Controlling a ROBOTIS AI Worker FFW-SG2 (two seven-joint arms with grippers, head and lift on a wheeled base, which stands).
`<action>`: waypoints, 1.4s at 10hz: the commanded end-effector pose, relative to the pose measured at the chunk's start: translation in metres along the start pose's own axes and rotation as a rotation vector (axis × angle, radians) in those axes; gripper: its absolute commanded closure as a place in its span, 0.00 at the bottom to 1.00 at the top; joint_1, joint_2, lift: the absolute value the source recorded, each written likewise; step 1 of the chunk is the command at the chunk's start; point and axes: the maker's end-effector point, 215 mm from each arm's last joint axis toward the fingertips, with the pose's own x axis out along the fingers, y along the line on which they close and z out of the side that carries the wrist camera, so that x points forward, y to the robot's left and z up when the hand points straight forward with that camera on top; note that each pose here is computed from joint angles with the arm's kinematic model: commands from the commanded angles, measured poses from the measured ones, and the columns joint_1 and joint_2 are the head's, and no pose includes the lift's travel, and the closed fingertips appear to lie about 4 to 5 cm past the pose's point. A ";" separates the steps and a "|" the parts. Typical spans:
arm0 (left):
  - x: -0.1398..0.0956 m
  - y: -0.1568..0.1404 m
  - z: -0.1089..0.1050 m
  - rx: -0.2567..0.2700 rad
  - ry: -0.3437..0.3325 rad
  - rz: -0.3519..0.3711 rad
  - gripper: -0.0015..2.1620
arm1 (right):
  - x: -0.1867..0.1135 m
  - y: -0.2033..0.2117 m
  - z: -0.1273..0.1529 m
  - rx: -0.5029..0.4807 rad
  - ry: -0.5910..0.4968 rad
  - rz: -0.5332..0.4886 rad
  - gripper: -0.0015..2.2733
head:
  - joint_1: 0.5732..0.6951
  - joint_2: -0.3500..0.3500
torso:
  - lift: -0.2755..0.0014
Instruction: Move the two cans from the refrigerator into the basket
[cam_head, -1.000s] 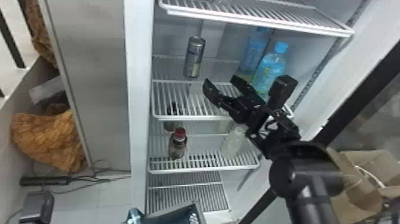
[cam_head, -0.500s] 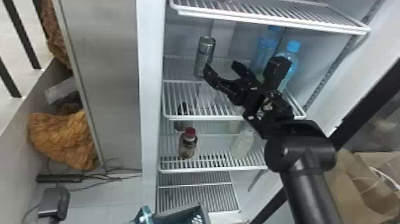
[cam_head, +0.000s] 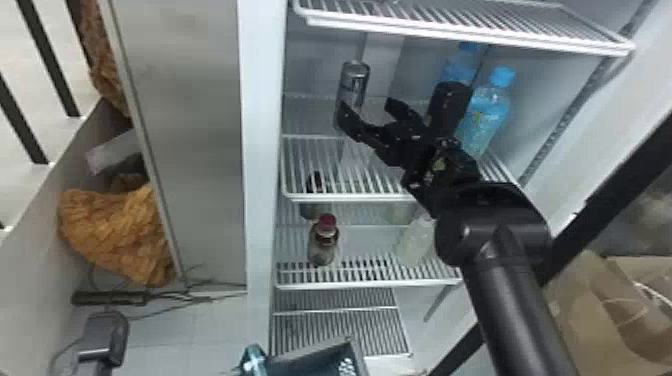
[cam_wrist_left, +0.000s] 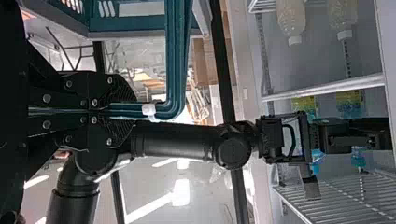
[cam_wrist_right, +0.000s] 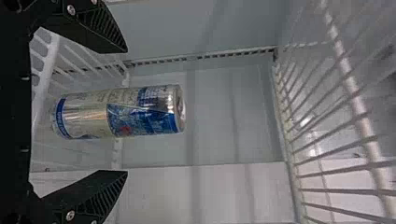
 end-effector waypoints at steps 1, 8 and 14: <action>0.001 0.000 -0.001 -0.003 0.006 -0.001 0.55 | 0.009 0.003 -0.004 -0.004 0.016 0.002 0.05 | 1.00 0.22 | 0.87; 0.001 0.001 0.000 -0.006 0.006 -0.001 0.55 | 0.038 -0.007 -0.014 -0.048 0.096 -0.033 0.05 | 1.00 0.25 | 0.87; 0.002 0.001 0.001 -0.004 0.010 -0.003 0.55 | 0.048 -0.005 -0.020 -0.051 0.131 -0.030 0.38 | 1.00 0.26 | 0.87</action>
